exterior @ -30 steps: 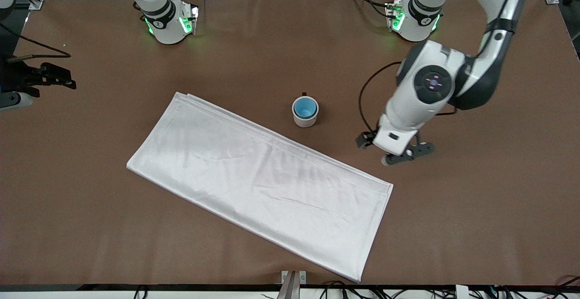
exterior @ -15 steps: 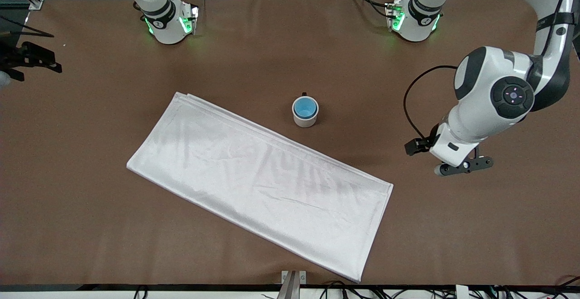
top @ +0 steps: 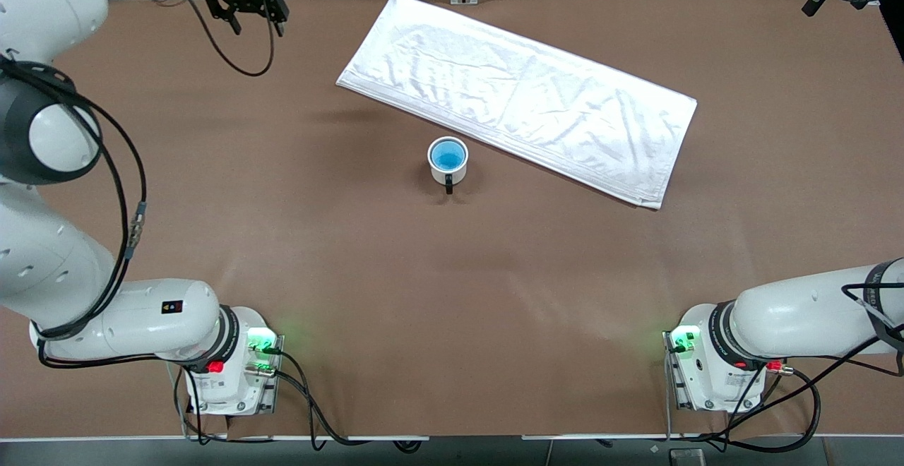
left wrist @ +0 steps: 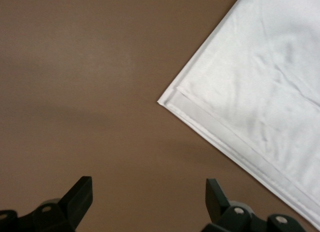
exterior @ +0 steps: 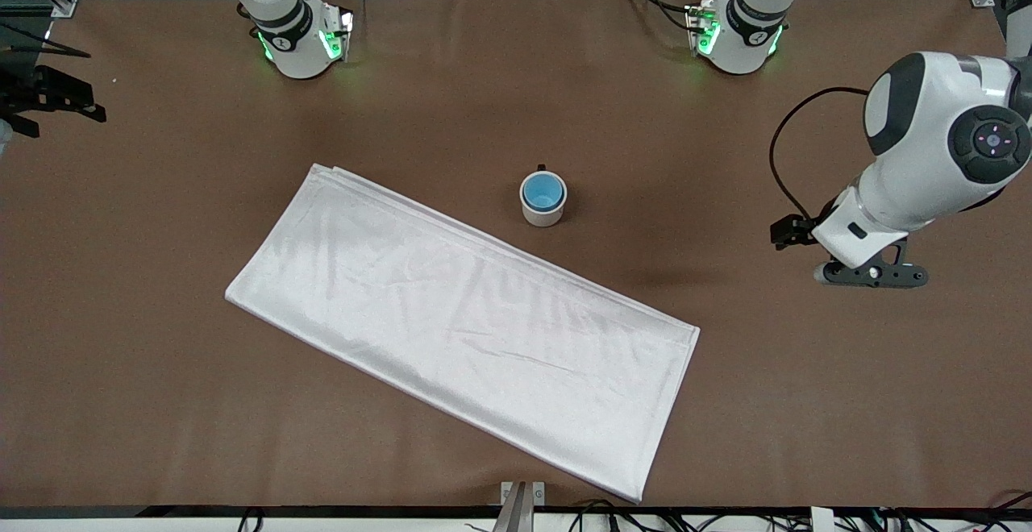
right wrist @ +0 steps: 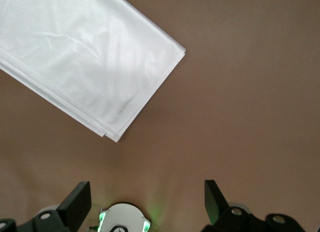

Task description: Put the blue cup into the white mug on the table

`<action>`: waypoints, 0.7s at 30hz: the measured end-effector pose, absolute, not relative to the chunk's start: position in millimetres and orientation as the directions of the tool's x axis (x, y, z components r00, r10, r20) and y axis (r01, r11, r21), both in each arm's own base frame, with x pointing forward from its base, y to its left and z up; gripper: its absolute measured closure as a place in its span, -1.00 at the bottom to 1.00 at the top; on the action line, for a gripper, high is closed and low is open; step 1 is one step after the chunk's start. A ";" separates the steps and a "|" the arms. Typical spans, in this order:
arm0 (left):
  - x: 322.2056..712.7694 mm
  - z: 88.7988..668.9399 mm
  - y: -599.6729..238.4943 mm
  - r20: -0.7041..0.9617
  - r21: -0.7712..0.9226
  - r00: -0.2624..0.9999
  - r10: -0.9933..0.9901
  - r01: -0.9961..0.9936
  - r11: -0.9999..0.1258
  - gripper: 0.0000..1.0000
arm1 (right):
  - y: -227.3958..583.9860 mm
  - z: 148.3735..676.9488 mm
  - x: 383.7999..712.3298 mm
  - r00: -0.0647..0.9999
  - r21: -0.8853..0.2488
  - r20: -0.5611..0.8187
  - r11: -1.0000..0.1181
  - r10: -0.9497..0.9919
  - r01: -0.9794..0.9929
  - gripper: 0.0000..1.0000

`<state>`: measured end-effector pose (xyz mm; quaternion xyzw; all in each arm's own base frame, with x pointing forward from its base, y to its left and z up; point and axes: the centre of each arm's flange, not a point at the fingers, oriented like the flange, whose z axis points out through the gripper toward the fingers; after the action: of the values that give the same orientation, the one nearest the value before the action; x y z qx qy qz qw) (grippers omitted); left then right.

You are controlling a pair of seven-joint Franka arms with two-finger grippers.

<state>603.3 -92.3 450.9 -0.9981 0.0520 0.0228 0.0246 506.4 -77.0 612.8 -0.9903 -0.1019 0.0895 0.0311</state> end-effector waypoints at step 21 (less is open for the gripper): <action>537.7 533.5 -81.9 -0.010 -0.087 0.976 -0.218 -0.218 -0.972 -1.00 | -71.5 613.0 508.1 0.982 -0.052 -0.174 -0.997 0.072 0.063 -1.00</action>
<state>537.7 -81.9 533.5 -0.9930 0.1097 -0.0001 0.0440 508.1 -71.5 613.0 -0.9953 -0.0339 0.0880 0.0232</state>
